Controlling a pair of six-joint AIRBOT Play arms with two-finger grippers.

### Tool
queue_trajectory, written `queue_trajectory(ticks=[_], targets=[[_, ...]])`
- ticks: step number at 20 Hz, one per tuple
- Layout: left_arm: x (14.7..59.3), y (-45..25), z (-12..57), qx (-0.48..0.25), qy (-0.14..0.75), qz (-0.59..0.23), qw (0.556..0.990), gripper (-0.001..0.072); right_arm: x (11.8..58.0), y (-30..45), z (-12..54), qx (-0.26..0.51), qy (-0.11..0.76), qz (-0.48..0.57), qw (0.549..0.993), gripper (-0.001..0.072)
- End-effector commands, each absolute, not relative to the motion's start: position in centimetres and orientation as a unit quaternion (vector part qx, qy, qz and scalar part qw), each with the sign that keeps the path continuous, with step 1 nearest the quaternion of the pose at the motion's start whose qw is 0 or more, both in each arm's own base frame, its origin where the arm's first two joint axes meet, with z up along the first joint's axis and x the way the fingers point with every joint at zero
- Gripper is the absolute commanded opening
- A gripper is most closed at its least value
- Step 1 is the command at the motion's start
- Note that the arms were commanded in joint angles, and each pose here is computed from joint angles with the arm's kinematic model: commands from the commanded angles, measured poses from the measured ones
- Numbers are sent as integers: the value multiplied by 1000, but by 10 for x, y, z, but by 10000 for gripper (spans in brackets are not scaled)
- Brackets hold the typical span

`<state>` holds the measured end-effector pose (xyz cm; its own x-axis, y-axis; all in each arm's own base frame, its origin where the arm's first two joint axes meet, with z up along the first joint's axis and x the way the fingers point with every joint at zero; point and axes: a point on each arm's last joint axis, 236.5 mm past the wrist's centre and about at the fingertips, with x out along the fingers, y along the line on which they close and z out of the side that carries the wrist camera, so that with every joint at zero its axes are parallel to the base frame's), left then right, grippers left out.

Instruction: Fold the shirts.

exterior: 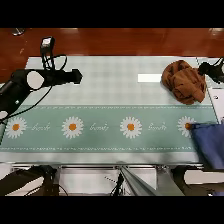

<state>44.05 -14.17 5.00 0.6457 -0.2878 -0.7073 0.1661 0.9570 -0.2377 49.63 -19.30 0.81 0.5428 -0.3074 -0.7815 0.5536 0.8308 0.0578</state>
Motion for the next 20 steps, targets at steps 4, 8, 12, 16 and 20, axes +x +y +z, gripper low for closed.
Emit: queue_trajectory(ticks=[4,8,12,16,20], targets=[[432,-140,35,-70,432,-124,891,701,526,-205,-47,207,461,-205,838,626],[432,-141,29,-70,439,-123,887,702,530,-168,-80,233,502,-143,821,626],[425,-146,11,-80,468,-121,872,701,525,-148,-93,224,531,-123,808,462],[401,-141,-4,-63,520,-122,843,701,533,-124,-71,208,539,-80,812,23],[372,-97,-7,-43,578,-99,809,701,578,-94,65,160,428,-35,889,22]])
